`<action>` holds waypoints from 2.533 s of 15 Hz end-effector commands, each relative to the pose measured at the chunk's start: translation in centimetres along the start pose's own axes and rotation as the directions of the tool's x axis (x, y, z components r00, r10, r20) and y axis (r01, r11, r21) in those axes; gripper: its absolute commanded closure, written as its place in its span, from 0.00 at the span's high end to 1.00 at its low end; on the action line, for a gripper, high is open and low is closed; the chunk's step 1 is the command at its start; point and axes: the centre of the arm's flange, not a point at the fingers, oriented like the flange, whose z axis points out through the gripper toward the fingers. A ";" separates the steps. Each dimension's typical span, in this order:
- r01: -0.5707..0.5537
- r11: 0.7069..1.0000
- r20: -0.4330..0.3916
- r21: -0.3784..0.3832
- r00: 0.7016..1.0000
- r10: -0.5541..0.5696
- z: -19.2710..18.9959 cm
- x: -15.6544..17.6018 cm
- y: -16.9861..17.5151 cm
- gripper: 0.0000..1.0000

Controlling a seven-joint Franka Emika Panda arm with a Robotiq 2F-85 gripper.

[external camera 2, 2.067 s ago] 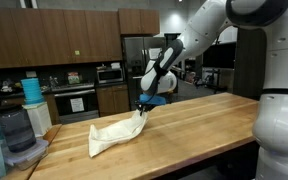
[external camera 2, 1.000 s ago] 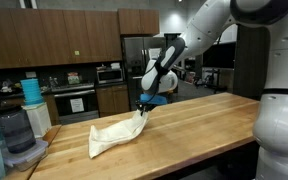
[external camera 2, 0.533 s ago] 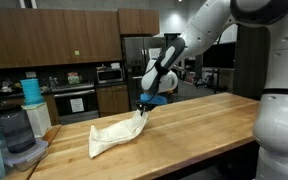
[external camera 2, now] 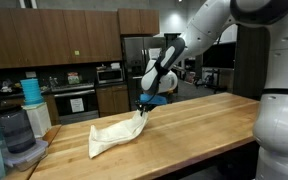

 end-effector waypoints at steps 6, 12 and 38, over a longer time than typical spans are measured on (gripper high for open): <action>0.054 0.998 -0.138 0.020 0.989 -0.051 -6.1 0.5 -1.9 0.04; 0.219 0.975 -0.286 -0.048 0.932 -0.223 -14.3 -0.4 -7.5 0.04; 0.748 0.651 0.251 -0.133 0.661 -0.708 2.8 -6.0 -22.0 0.04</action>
